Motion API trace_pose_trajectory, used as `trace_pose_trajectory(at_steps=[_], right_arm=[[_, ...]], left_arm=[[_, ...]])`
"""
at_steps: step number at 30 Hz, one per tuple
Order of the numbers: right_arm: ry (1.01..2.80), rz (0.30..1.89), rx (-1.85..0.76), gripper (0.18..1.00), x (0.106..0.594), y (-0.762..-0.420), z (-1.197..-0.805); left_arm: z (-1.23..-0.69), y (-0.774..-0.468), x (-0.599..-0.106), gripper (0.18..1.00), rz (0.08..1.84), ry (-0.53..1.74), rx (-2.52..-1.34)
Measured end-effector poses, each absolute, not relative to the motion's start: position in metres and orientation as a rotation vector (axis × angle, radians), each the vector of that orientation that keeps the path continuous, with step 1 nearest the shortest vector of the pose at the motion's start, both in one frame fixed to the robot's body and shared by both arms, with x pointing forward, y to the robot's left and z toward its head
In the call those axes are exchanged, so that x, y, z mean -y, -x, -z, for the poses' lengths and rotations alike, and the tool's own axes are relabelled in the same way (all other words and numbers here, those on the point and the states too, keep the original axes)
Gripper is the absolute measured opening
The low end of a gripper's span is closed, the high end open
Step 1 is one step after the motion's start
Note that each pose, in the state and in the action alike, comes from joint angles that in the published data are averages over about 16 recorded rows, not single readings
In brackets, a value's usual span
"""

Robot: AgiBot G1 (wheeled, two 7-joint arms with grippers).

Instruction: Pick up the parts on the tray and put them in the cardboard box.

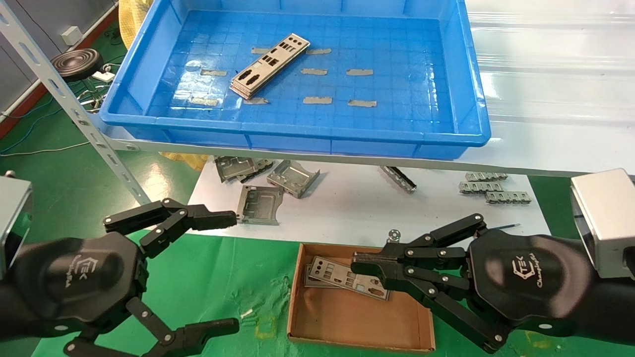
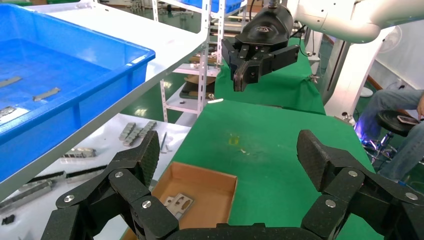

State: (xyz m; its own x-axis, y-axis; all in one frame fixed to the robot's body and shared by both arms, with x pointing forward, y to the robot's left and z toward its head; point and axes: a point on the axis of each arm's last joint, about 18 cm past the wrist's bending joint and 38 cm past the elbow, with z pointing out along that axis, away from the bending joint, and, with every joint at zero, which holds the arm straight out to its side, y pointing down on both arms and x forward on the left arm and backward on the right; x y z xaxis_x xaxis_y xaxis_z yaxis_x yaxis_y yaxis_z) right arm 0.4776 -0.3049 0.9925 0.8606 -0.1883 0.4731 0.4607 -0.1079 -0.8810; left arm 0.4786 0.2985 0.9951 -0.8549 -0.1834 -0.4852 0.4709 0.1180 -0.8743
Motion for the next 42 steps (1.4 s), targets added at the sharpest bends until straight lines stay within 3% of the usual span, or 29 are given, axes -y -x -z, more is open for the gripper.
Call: trace_pose_trajectory(at_steps=[9,21,34,42], right_arm=[[1.589,0.555,0.219,0.204,0.305,-0.478,-0.992],[1.589,0.555,0.219,0.316,0.305,-0.478,-0.992],[1.589,0.555,0.219,0.578,0.305,-0.478,-0.992],[1.589,0.555,0.219,0.772,0.305,-0.478,-0.992]], left_arm=[[-1.028,-0.502,-0.286,1.001,1.721,-0.292,-1.896],[-1.114,-0.578,-0.251,1.001,1.591,-0.227,-1.864],[-1.179,-0.659,-0.212,1.001,1.468,0.025,-1.748],[-1.196,-0.691,-0.201,1.001,1.364,0.182,-1.673]])
